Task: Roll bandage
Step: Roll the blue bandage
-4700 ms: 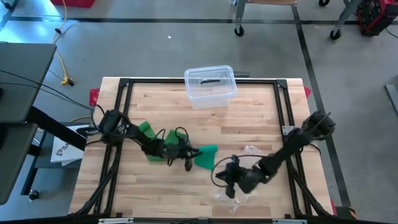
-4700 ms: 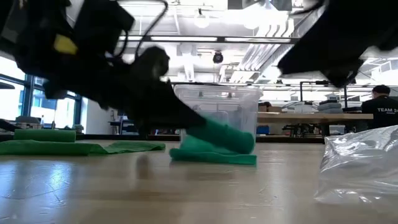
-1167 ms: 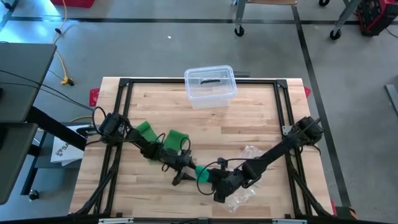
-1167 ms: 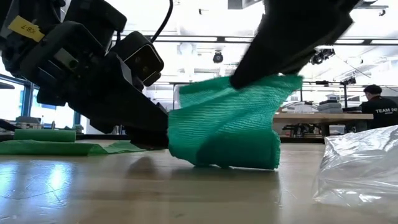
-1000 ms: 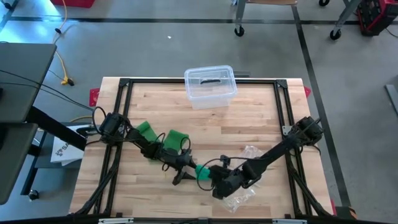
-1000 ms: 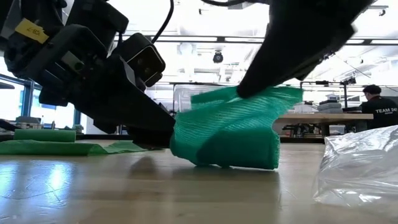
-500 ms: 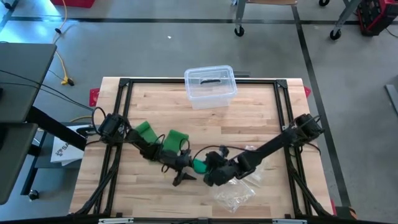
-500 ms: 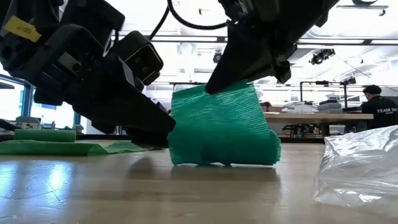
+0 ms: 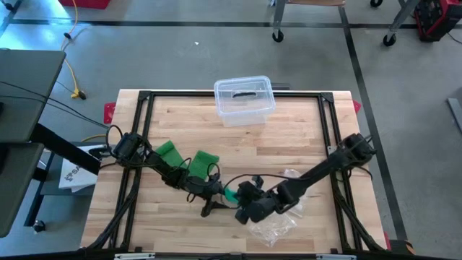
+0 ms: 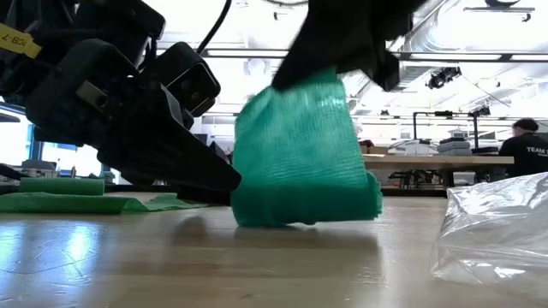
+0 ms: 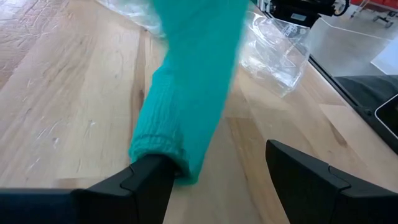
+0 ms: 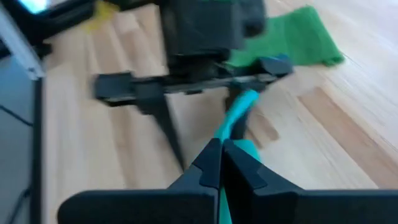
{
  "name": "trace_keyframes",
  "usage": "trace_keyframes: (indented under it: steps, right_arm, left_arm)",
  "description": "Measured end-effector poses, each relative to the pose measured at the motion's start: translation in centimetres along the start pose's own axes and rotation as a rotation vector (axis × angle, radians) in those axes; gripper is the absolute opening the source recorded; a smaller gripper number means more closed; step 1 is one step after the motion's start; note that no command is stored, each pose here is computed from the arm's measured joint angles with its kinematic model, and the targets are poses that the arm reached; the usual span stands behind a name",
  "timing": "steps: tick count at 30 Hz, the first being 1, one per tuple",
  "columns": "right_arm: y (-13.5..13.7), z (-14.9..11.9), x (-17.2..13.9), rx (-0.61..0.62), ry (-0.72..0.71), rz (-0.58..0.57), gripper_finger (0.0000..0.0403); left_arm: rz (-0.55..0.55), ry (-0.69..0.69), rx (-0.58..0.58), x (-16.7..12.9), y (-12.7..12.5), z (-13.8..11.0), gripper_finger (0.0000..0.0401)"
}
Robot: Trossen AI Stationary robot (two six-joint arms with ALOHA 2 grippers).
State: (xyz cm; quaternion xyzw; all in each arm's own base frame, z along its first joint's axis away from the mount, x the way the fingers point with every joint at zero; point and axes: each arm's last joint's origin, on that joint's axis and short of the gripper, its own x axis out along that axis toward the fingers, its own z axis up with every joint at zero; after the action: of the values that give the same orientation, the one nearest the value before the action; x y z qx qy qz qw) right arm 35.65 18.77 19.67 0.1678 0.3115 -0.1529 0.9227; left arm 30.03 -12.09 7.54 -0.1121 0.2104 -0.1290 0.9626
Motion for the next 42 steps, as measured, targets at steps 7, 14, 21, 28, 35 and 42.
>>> trace_keyframes:
  steps: [7,14,21,28,35,42]
  right_arm:
    - [1.0,1.3,-1.4,-0.030,-0.010,-0.059,0.0000]
    - [-0.1,0.2,-1.1,-0.006,0.030,-0.139,0.0000]
    - [-1.1,0.0,-0.7,-0.013,0.055,-0.185,0.0000]
    - [1.2,2.1,-2.2,-0.106,0.008,-0.111,0.0000]
    - [-1.5,2.5,-1.5,-0.113,0.098,-0.270,0.0000]
    - [-4.1,0.2,1.0,-0.076,0.146,-0.266,0.0000]
  left_arm:
    - [-0.001,0.001,0.001,0.0,0.0,0.0,0.0241]
    - [-0.005,0.016,0.015,0.0,-0.2,-0.2,0.0241]
    - [-0.005,0.025,0.006,0.0,-0.3,-0.3,0.0241]
    - [-0.012,0.029,0.006,0.0,-0.3,-0.3,0.0241]
    - [-0.023,0.041,0.009,0.0,-0.6,-0.5,0.0233]
    - [0.019,0.043,-0.005,0.0,-0.5,-0.6,0.0173]
